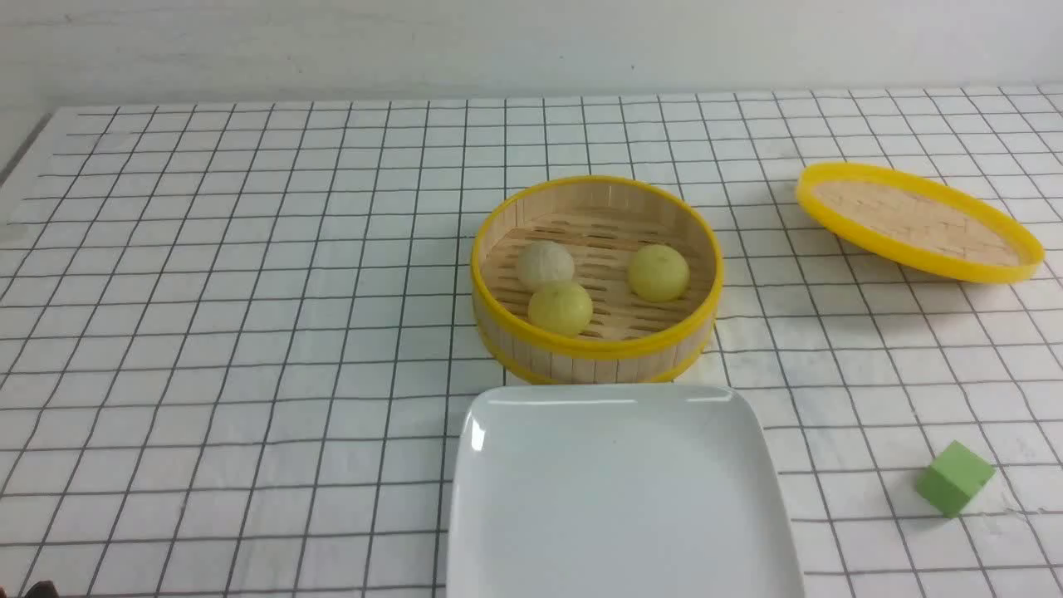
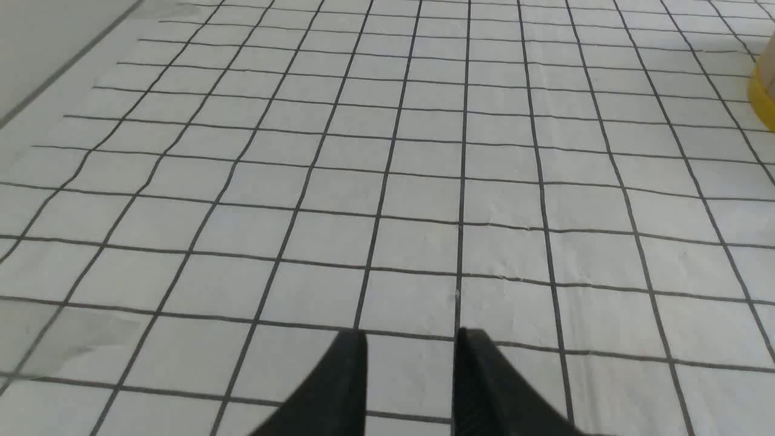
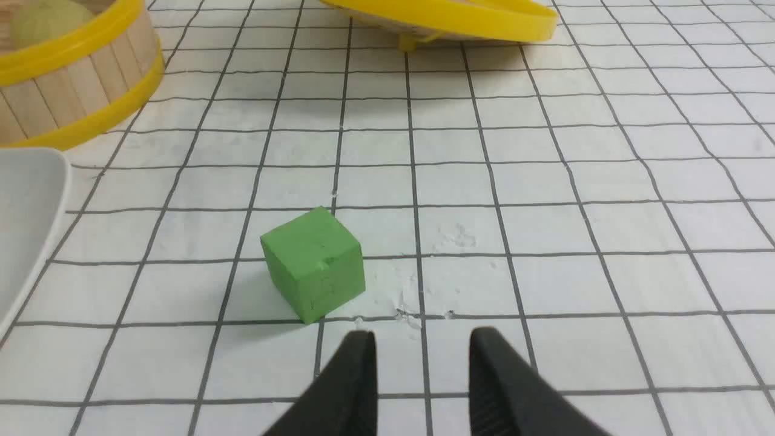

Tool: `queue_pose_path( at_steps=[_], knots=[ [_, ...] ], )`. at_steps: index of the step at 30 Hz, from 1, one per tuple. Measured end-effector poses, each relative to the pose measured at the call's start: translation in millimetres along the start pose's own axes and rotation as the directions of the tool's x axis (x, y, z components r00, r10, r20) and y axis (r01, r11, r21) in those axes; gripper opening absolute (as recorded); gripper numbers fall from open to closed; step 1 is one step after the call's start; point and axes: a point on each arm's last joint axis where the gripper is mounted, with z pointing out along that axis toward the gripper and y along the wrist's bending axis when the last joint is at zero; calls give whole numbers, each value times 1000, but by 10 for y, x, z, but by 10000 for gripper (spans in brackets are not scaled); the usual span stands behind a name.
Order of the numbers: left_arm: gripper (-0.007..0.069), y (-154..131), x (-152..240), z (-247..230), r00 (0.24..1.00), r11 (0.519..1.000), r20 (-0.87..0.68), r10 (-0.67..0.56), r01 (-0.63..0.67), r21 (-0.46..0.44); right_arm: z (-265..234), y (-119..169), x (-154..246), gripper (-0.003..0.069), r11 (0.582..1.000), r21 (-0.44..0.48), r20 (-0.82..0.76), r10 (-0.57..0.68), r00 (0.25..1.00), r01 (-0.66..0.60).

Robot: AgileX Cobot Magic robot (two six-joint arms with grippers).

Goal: Put the steamed buns into the plate on the white-black tablecloth.
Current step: 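Reach toward a bun in the bamboo steamer with the right gripper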

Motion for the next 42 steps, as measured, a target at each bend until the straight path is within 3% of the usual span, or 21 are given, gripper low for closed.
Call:
queue_pose_path(
  at_steps=[35, 38, 39, 40, 42],
  knots=[
    [241, 2, 0, 0, 1000, 1000, 0, 5, -5, -2, 0, 0, 0, 240, 1000, 0, 0, 0, 1000, 0],
    [241, -9, 1, 0, 997, 997, -2, -76, 76, 10, 1, 10, -6, 240, 999, -11, 8, 35, 999, -34],
    [241, -33, 2, -1, 976, 975, -11, -219, 219, 35, 4, 38, -6, 240, 987, -44, 11, 152, 988, -152],
    [241, -50, 2, -2, 946, 945, -22, -323, 324, 51, 5, 50, -6, 240, 975, -59, 7, 215, 977, -214],
    [241, -94, 0, -6, 831, 827, -59, -553, 557, 84, 4, 97, -9, 240, 902, -111, -18, 417, 909, -416]
  ],
)
